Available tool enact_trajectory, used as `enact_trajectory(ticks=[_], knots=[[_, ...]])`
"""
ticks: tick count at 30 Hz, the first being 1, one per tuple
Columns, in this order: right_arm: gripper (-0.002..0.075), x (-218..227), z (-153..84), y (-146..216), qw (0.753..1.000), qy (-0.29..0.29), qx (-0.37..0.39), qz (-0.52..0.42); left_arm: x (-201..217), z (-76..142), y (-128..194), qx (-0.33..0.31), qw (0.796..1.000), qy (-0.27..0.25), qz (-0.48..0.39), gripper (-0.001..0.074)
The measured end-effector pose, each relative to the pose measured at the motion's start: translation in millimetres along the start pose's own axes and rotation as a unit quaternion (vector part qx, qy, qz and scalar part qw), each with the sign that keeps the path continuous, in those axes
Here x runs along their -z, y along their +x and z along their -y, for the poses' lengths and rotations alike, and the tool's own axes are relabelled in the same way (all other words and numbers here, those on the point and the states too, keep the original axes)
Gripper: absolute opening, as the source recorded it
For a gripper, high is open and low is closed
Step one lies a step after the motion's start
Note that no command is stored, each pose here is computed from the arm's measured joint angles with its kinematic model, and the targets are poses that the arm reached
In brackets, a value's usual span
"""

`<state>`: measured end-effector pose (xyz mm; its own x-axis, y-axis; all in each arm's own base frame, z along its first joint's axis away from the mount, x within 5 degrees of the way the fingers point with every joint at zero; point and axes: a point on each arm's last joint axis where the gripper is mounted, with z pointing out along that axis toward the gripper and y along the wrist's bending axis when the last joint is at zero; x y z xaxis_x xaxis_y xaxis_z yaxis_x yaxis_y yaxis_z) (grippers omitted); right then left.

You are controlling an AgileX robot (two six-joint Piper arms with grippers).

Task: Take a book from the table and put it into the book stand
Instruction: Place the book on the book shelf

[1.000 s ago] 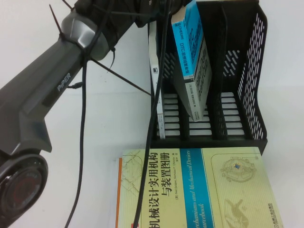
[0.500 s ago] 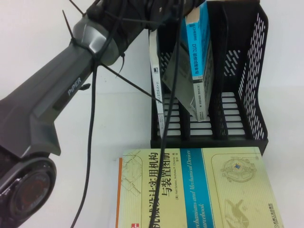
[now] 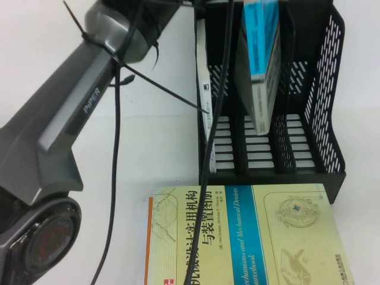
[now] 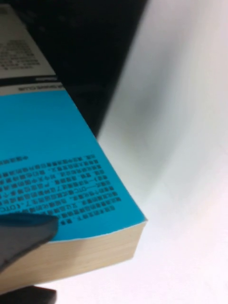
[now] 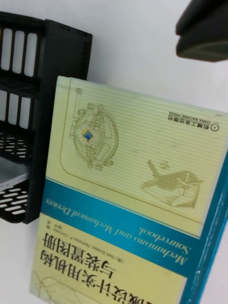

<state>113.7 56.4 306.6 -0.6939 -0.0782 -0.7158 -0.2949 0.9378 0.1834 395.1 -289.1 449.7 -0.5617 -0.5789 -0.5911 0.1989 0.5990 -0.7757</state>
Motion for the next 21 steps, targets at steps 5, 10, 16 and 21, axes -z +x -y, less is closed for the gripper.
enact_trajectory(ticks=[5, 10, 16, 21], knots=[[-0.0003, 0, 0, 0, 1.000, 0.000, 0.000, 0.000, 11, 13, -8, 0.012, 1.000, 0.027, 0.007, 0.0189], [-0.0003, 0, 0, 0, 1.000, 0.000, 0.000, 0.001, 18, 20, -13, 0.016, 0.999, 0.041, 0.014, 0.0189], [-0.0003, 0, 0, -1, 1.000, -0.001, 0.000, 0.006, 19, 23, -13, 0.025, 0.998, 0.050, 0.010, 0.0190], [-0.0003, 0, 0, -1, 1.000, -0.001, 0.000, 0.006, 22, 26, -15, 0.030, 0.998, 0.062, 0.011, 0.0190]])
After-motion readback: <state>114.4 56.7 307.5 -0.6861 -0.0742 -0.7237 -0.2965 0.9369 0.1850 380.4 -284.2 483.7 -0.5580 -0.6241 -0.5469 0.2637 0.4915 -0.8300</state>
